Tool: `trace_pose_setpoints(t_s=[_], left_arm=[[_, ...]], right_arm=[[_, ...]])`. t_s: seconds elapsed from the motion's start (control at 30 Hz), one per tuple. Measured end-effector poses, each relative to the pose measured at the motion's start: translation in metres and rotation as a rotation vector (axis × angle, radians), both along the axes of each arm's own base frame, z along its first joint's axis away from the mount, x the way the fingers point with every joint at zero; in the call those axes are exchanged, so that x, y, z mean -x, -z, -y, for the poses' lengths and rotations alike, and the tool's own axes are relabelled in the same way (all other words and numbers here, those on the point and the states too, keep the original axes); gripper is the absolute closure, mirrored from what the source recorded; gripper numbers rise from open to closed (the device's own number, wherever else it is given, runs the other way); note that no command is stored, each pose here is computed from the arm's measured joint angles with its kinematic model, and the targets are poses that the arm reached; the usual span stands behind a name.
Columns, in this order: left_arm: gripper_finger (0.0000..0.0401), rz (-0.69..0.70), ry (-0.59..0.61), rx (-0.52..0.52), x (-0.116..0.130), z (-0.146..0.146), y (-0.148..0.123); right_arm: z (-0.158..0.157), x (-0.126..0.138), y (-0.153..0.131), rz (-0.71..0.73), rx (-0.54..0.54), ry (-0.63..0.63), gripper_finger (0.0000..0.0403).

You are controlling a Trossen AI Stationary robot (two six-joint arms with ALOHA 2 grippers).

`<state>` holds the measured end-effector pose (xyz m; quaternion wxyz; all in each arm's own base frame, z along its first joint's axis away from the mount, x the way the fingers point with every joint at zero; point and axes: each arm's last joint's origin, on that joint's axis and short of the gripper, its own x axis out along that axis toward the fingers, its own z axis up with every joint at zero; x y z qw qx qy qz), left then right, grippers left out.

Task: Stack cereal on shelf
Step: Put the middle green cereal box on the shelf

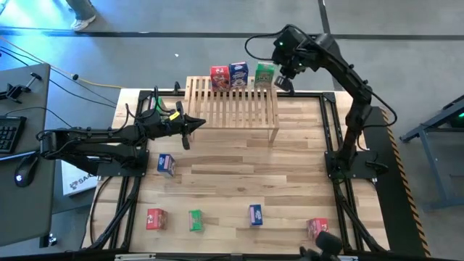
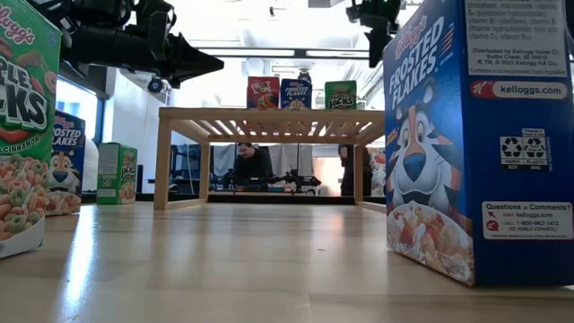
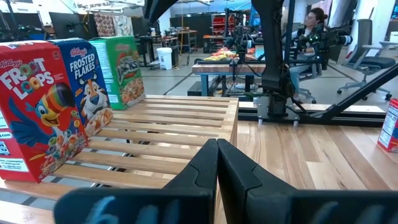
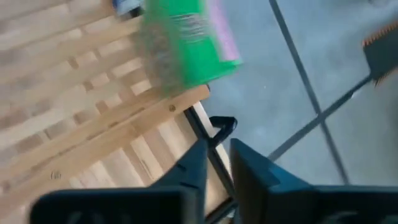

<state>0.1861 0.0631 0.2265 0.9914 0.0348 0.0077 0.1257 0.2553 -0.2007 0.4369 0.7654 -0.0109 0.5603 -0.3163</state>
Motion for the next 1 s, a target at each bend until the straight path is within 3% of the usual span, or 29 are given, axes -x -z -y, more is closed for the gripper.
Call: trace_pose_setpoints(t_s=[0.1, 0.27, 0.5, 0.77, 1.0], left_arm=[[0.0401, 0.0, 0.0, 0.0, 0.0, 0.0, 0.0], [0.0401, 0.0, 0.0, 0.008, 0.0, 0.0, 0.0], [0.0401, -0.007, 0.0, 0.011, 0.0, 0.0, 0.001], [0.0401, -0.006, 0.0, 0.011, 0.0, 0.0, 0.001], [0.0401, -0.006, 0.0, 0.01, 0.0, 0.0, 0.001]], right_arm=[[0.009, 0.004, 0.008, -0.004, -0.025, 0.062, 0.0397], [0.026, 0.003, 0.038, -0.017, -0.082, 0.154, 0.0386], [0.041, -0.004, 0.078, 0.115, -0.025, 0.215, 0.0399], [0.052, -0.008, 0.114, 0.208, 0.008, 0.222, 0.0402], [0.056, -0.012, 0.129, 0.246, 0.023, 0.195, 0.0402]])
